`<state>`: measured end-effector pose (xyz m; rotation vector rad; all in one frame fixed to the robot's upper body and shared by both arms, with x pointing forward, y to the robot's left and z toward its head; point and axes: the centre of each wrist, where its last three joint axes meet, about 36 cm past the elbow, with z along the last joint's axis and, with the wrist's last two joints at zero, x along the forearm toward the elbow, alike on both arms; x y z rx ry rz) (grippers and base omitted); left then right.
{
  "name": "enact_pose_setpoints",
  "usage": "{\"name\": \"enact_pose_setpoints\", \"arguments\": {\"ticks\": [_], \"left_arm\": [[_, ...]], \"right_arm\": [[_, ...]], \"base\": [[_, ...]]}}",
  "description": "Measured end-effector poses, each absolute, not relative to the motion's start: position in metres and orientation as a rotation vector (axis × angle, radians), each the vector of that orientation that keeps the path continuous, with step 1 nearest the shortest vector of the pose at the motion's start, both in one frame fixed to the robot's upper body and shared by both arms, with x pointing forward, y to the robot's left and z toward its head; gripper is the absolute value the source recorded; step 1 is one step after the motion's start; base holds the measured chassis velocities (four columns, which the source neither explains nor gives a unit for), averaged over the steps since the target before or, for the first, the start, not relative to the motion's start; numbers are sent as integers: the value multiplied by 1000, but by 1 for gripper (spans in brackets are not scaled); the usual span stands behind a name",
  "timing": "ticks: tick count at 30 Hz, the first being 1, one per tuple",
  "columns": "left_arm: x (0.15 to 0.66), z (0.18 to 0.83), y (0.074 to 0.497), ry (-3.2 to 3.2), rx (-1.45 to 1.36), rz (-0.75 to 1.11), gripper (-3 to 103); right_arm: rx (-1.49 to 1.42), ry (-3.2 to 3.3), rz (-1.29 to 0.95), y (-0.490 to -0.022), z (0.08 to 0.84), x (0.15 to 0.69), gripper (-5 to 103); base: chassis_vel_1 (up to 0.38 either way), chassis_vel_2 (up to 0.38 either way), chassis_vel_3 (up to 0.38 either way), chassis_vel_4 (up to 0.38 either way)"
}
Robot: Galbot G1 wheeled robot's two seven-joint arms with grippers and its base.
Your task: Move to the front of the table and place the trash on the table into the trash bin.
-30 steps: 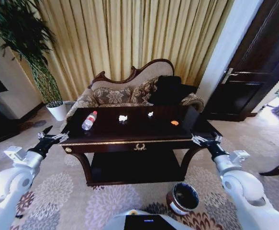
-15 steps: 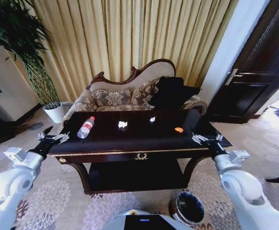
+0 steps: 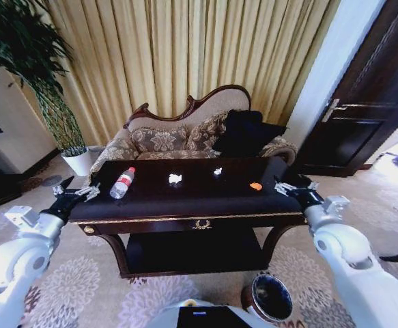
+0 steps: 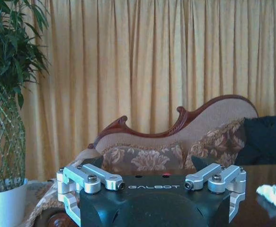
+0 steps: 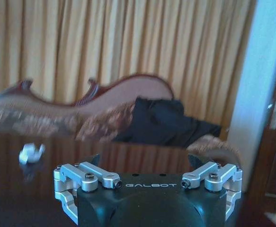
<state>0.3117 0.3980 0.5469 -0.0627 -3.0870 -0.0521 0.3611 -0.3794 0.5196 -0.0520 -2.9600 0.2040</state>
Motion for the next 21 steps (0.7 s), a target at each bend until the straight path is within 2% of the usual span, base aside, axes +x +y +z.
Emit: {"name": "enact_pose_setpoints", "arguments": {"ticks": [7, 21], "left_arm": [[317, 537, 378, -3052, -134, -44, 100], [309, 535, 369, -3016, -96, -34, 100]], "right_arm": [[-17, -2899, 258, -398, 516, 382, 100], [80, -2819, 13, -385, 512, 422, 100]], "base": [[0, 0, 0, 0], [0, 0, 0, 0]]}}
